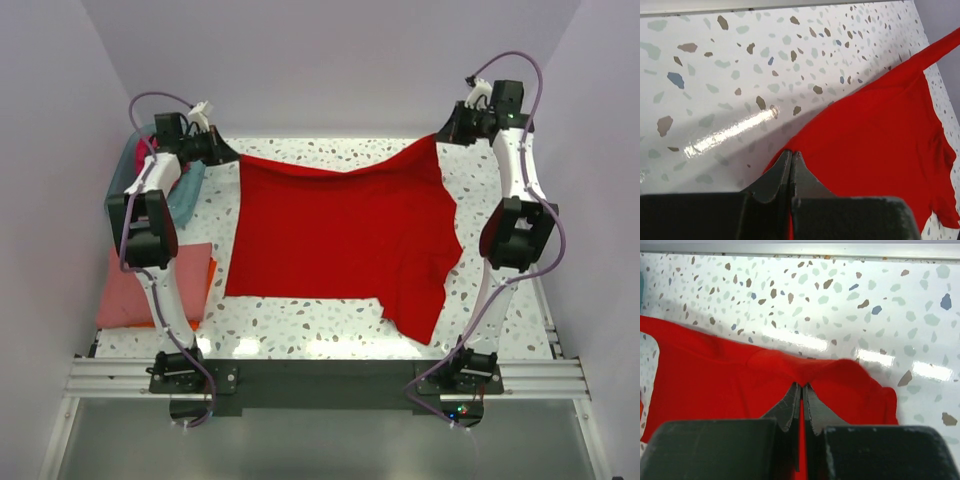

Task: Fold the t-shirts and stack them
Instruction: Fold the tshirt

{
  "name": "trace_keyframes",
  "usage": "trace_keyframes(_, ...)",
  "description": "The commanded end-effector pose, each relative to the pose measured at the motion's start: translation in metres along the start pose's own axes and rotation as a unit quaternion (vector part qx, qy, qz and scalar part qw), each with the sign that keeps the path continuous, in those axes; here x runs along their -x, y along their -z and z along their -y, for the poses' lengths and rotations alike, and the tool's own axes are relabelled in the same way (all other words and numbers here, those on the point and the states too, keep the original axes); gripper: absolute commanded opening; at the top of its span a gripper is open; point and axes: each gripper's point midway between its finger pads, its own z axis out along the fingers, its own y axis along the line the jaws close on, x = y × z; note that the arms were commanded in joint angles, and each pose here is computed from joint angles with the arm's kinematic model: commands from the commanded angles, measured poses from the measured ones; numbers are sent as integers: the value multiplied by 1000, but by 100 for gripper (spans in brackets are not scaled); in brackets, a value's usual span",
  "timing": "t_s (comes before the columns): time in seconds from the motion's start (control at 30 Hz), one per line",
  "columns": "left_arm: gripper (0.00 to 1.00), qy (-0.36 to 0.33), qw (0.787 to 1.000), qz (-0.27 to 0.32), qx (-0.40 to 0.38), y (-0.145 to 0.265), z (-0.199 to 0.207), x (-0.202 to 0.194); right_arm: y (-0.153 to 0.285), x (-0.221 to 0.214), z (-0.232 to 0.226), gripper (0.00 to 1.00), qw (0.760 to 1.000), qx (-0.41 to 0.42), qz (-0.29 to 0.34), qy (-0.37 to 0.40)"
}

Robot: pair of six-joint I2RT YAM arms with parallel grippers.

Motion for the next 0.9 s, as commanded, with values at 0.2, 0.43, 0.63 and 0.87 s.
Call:
trace_keyframes(0.2, 0, -55, 992, 114, -5, -9, -6, 56, -15, 49, 7, 0, 996, 1, 91, 12)
trace_keyframes(0.43, 0, -43, 994, 98, 14, -14, -21, 48, -19, 38, 0, 0, 997, 7, 71, 11)
trace_keyframes(0.63, 0, -25, 999, 45, 15, -13, -23, 22, -3, 8, -10, 0, 999, 12, 34, -2)
trace_keyframes(0.87, 0, 4, 1000, 1, 23, 3, -30, 0, 29, -43, -28, 0, 1000, 12, -11, -20)
